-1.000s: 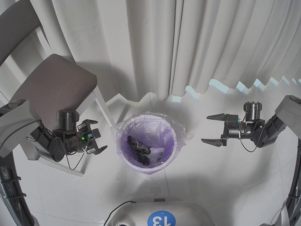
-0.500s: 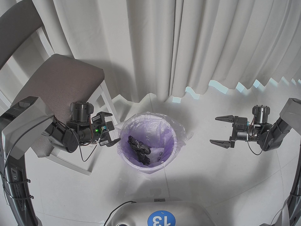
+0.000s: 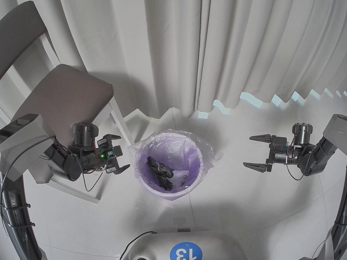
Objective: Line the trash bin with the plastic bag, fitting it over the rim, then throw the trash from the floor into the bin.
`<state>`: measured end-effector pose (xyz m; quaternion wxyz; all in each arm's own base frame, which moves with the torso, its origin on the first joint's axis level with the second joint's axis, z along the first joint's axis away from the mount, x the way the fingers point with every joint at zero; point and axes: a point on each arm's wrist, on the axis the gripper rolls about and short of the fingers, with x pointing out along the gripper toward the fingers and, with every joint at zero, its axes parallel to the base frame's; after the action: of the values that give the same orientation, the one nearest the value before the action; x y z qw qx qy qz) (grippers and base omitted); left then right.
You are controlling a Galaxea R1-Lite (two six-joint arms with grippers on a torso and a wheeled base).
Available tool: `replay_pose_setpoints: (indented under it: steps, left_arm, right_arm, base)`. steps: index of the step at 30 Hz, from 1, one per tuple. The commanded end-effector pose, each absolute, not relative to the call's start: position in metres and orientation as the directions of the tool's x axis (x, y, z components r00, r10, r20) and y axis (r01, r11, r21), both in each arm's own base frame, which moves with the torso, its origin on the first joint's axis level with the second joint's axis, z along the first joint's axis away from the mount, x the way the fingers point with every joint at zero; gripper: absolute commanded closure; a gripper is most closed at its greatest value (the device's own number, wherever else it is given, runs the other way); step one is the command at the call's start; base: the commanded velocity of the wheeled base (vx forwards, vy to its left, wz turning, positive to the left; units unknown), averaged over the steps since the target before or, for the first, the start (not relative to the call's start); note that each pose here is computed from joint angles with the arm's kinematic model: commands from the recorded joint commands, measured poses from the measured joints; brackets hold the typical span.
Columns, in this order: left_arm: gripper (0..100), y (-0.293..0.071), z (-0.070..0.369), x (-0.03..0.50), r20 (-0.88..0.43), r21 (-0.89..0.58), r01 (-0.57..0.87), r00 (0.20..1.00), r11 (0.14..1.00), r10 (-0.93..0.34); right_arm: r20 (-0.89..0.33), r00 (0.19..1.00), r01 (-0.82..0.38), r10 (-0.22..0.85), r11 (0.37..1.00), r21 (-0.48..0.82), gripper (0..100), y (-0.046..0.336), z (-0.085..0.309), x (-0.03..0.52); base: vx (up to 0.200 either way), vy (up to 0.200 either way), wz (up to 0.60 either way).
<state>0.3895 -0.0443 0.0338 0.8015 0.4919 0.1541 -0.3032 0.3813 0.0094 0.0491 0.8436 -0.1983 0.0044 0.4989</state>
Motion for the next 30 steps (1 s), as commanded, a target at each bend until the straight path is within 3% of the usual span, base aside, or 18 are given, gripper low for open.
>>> replay_pose_setpoints:
  steps: [1,7,13,22,30]
  left_arm:
    - [0,-0.022,0.024,0.384,-0.568,0.679,0.638,0.77,0.363,-0.29]
    - [0,-0.017,0.024,0.382,-0.55,0.678,0.637,0.77,0.366,-0.322]
    - [0,-0.038,0.02,0.358,-0.528,0.69,0.648,0.755,0.322,-0.387]
    - [0,-0.044,0.049,0.332,-0.465,0.746,0.597,0.784,0.295,-0.41]
    - [0,-0.062,0.03,0.331,-0.514,0.712,0.655,0.732,0.255,-0.447]
  right_arm:
    - [-0.207,0.493,-0.849,0.845,0.416,-0.325,0,0.013,0.048,0.38]
    - [-0.208,0.495,-0.849,0.844,0.418,-0.324,0,0.013,0.048,0.38]
    - [-0.205,0.496,-0.847,0.844,0.418,-0.327,0,0.012,0.045,0.377]
    - [-0.202,0.503,-0.843,0.84,0.425,-0.33,0,0.009,0.044,0.377]
    - [-0.203,0.5,-0.845,0.842,0.423,-0.328,0,0.01,0.044,0.376]
  base:
    - [0.0,0.0,0.0]
    - [0.0,0.0,0.0]
    - [0.0,0.0,0.0]
    - [0.0,0.0,0.0]
    - [0.0,0.0,0.0]
